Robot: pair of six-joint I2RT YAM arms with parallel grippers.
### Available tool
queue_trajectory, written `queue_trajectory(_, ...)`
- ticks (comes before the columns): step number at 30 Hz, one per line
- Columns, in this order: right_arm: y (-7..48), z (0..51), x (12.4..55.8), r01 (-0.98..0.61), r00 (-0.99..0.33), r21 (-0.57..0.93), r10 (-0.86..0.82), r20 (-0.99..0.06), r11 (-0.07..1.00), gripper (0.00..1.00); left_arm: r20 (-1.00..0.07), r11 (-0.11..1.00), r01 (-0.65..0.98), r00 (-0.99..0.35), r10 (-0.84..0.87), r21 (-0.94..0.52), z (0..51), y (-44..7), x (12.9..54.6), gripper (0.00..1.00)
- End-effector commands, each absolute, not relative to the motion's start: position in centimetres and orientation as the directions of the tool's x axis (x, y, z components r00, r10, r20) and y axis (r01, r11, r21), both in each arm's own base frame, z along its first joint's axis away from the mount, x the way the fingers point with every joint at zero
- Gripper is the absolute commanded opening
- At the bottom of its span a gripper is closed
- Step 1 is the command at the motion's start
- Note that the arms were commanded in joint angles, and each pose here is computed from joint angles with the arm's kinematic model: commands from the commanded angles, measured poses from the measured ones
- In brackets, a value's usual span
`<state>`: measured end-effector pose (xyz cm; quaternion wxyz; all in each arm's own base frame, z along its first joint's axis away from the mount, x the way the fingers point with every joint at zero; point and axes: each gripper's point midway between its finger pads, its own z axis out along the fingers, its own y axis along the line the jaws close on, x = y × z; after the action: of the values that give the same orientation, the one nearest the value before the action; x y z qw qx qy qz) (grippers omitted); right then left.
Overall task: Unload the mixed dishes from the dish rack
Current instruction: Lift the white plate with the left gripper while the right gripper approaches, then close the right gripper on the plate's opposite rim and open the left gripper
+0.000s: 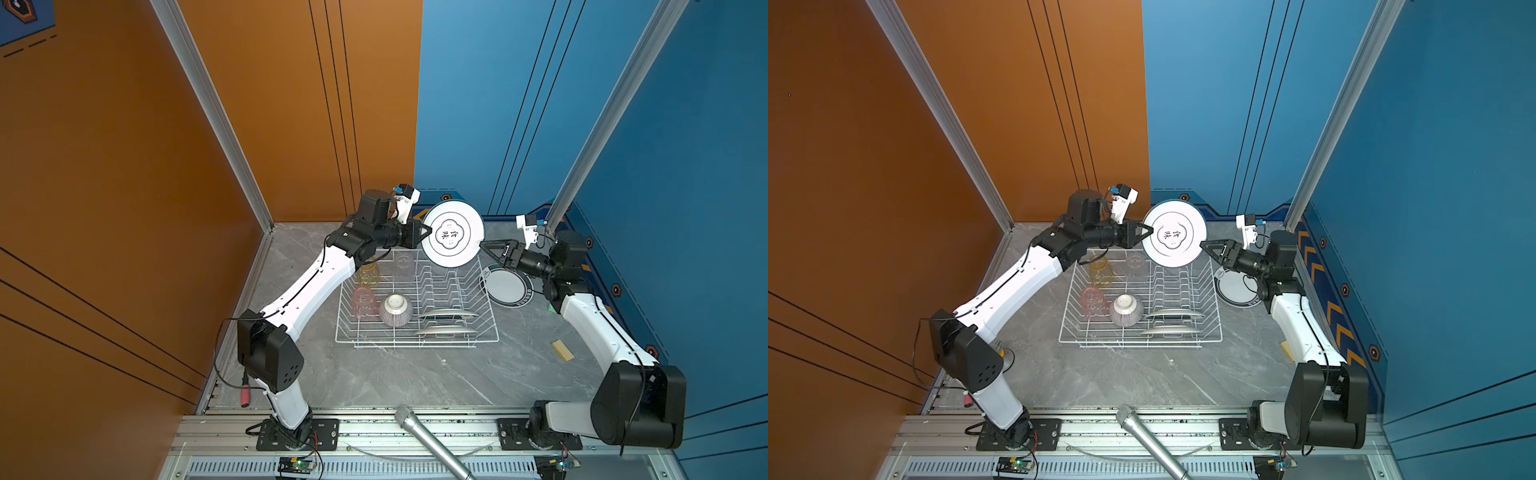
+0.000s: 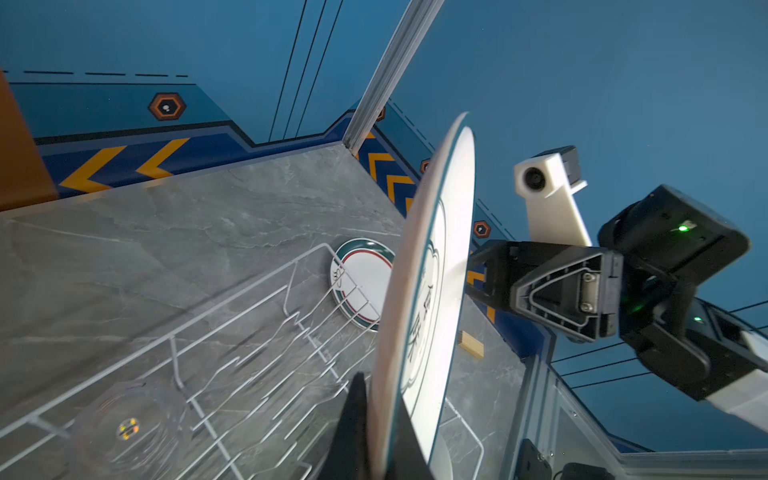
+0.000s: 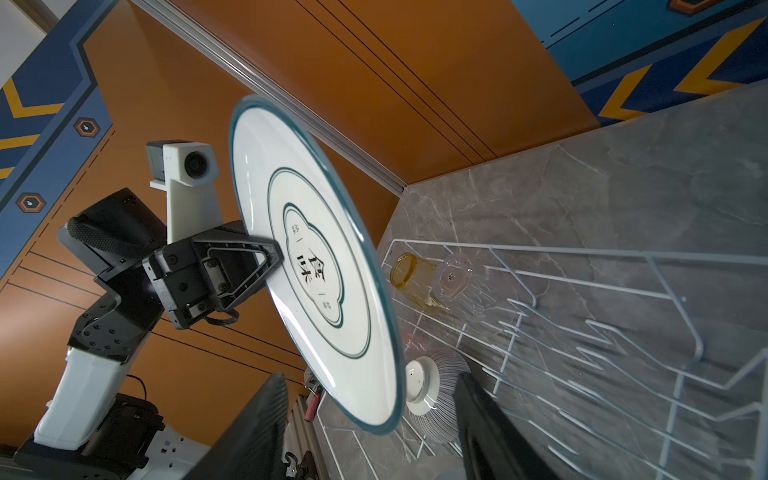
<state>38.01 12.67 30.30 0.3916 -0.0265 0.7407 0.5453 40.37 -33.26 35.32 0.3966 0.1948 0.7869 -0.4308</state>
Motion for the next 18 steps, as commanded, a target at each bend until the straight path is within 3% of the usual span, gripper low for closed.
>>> queue_trajectory(1, 13.4, 31.0, 38.3, -0.496, -0.688, 0.793, 0.397, -0.608, 0.354, 0.62, -0.801, 0.411, 0.707, -0.589, -0.109, -0.575, 38.6, -34.8, 39.7, 0.0)
queue_trajectory(11, 14.6, 33.7, 38.7, -0.559, -0.676, 0.797, 0.432, -0.597, 0.229, 0.52, -0.743, 0.311, 0.685, -0.657, -0.13, -0.659, 37.4, -37.1, 40.0, 0.0)
queue_trajectory(18, 14.8, 33.7, 39.0, -0.553, -0.69, 0.81, 0.438, -0.576, 0.194, 0.31, -0.737, 0.302, 0.68, -0.662, -0.137, -0.668, 37.0, -37.6, 40.4, 0.0)
